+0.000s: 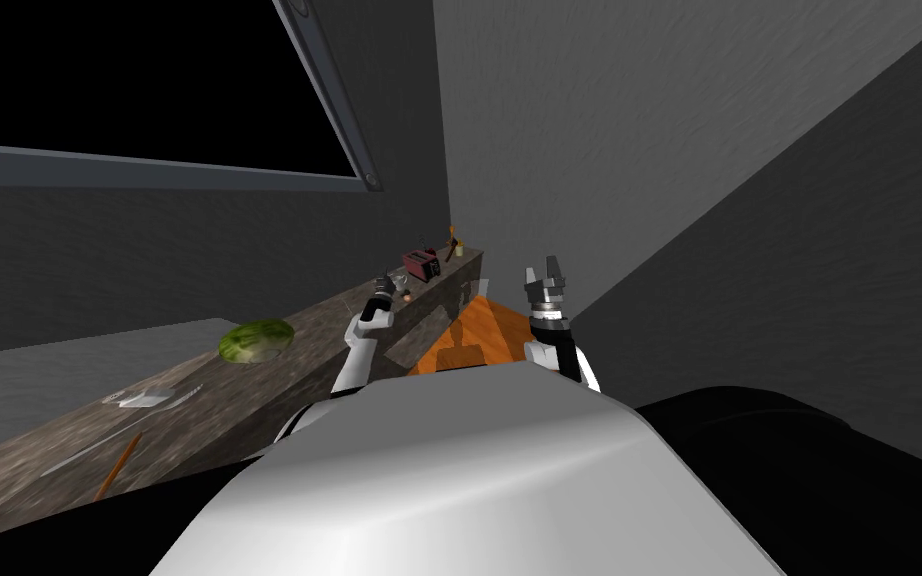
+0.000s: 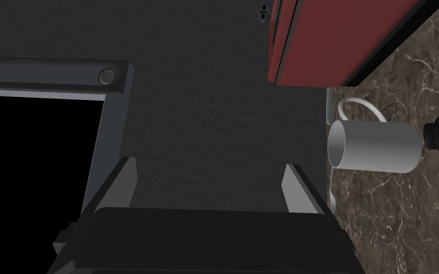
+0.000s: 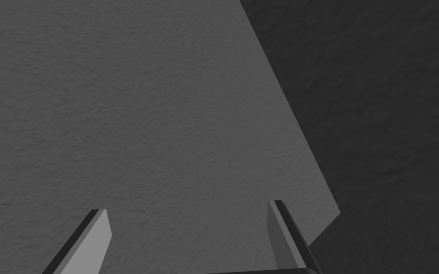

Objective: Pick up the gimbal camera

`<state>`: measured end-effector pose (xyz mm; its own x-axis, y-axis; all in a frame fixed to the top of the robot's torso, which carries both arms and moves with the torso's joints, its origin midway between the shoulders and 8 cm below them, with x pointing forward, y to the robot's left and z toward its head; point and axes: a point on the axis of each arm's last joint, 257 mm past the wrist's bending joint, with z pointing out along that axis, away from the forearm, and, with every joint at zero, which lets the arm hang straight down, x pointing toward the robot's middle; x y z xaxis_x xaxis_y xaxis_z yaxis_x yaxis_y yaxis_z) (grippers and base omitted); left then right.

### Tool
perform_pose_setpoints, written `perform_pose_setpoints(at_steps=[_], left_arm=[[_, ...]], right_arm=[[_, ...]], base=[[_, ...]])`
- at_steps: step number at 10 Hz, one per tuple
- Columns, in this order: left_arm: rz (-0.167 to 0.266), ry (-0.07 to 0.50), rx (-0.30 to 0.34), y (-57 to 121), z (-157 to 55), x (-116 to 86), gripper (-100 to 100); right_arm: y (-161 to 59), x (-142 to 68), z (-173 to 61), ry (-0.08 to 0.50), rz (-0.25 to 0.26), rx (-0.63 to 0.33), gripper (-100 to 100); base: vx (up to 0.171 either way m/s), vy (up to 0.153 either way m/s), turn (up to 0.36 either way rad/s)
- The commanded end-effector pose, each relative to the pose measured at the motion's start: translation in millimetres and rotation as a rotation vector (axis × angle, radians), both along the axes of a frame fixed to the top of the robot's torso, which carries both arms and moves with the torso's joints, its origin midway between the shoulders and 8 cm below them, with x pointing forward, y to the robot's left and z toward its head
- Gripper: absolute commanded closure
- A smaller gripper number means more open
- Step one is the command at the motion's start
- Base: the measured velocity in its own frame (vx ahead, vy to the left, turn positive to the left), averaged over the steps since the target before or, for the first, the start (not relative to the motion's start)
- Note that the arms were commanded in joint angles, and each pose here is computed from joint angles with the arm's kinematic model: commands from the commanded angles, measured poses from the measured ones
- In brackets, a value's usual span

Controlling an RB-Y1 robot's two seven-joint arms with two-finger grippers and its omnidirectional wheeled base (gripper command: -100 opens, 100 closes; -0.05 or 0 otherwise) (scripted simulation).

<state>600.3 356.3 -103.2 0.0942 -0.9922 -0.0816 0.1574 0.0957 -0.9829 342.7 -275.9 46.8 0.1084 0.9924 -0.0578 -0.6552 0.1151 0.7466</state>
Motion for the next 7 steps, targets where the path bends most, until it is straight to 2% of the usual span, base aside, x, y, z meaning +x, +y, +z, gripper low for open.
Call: perform_pose_setpoints(at_steps=[1, 2, 3, 6, 7], left_arm=[[0.017, 0.045, -0.014, 10.3, -5.0, 13.4, -100], [0.023, 0.067, -0.017, 12.4, -12.7, 13.9, -100], [0.036, 0.095, -0.030, 21.0, -12.4, 26.2, -100], [0.062, 0.168, -0.050, 33.7, -27.2, 37.5, -100], [0.076, 0.191, -0.064, 42.0, -25.1, 46.0, -100]], right_arm=[[0.0, 0.0, 0.0, 0.000, 0.000, 0.000, 0], [0.0, 0.0, 0.0, 0.000, 0.000, 0.000, 0], [0.0, 0.0, 0.0, 0.000, 0.000, 0.000, 0], [0.0, 0.0, 0.0, 0.000, 0.000, 0.000, 0], [0.0, 0.0, 0.0, 0.000, 0.000, 0.000, 0]], base=[[-0.018, -0.046, -0.004], [-0.019, -0.039, -0.001], [-0.023, -0.036, -0.008], [-0.017, -0.035, -0.006], [-0.025, -0.045, -0.009]])
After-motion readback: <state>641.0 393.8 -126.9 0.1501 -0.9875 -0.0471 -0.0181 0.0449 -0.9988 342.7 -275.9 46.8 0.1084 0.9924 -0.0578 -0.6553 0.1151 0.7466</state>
